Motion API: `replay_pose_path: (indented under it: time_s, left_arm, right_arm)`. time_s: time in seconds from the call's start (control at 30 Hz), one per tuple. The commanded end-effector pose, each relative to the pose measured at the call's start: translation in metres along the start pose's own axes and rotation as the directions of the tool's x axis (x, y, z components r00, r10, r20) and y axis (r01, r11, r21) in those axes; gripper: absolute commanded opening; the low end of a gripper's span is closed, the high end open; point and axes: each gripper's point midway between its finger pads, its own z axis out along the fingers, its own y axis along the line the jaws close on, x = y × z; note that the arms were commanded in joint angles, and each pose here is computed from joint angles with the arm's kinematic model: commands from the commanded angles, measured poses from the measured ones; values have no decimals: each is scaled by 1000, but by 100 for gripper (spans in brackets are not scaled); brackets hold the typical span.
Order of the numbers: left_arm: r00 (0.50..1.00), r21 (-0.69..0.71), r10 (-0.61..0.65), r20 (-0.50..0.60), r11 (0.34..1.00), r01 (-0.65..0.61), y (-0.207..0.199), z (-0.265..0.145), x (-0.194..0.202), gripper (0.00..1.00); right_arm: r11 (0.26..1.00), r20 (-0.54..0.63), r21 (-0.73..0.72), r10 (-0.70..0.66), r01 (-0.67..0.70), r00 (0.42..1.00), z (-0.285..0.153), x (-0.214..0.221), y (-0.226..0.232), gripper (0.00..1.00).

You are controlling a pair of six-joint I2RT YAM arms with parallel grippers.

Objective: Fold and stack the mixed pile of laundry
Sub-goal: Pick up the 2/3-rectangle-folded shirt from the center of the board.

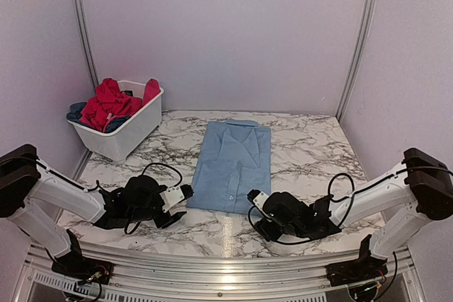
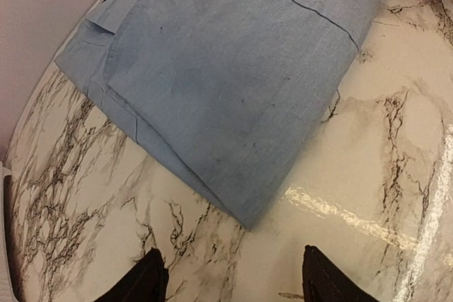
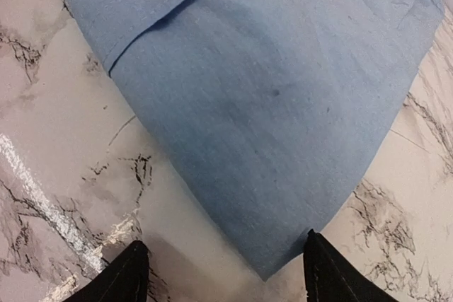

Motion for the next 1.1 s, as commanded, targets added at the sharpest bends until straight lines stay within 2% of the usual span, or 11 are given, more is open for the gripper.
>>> replay_pose_path:
  time_s: [0.0,0.23,0.4,0.47,0.6,0.73,0.83,0.87,1.07]
  left_arm:
    - [995,14,94,33,995,-94,-4,11,-15,65]
    - [987,45,155,37,987,-157,-14,22,-17,56]
    - [987,32,158,9,987,-159,-12,35,-15,47]
    - [989,5,146,-17,989,-146,-7,39,-11,43]
    - [989,-8,137,-57,990,-138,-5,44,0,35]
    - [989,2,139,-53,990,-139,-8,43,0,22]
    - [991,17,133,-23,991,-132,-10,40,-7,4]
    - [991,18,134,-15,991,-134,-10,39,-10,0]
    - [989,31,143,35,989,-144,-15,27,-34,0]
  right_arm:
    - [993,-12,96,63,-61,998,-1,-4,-12,70]
    - [967,-79,228,133,-112,988,4,14,-29,68]
    - [971,-104,225,106,-80,989,11,18,-22,67]
    - [970,-104,229,103,-76,989,12,18,-22,64]
    - [970,-101,230,105,-79,989,12,18,-22,50]
    - [968,-100,241,99,-73,990,13,17,-24,19]
    - [969,-93,238,91,-66,992,12,13,-24,3]
    - [970,-90,235,88,-64,992,11,11,-24,0]
    - [980,-42,190,73,-64,996,-7,-15,-23,0]
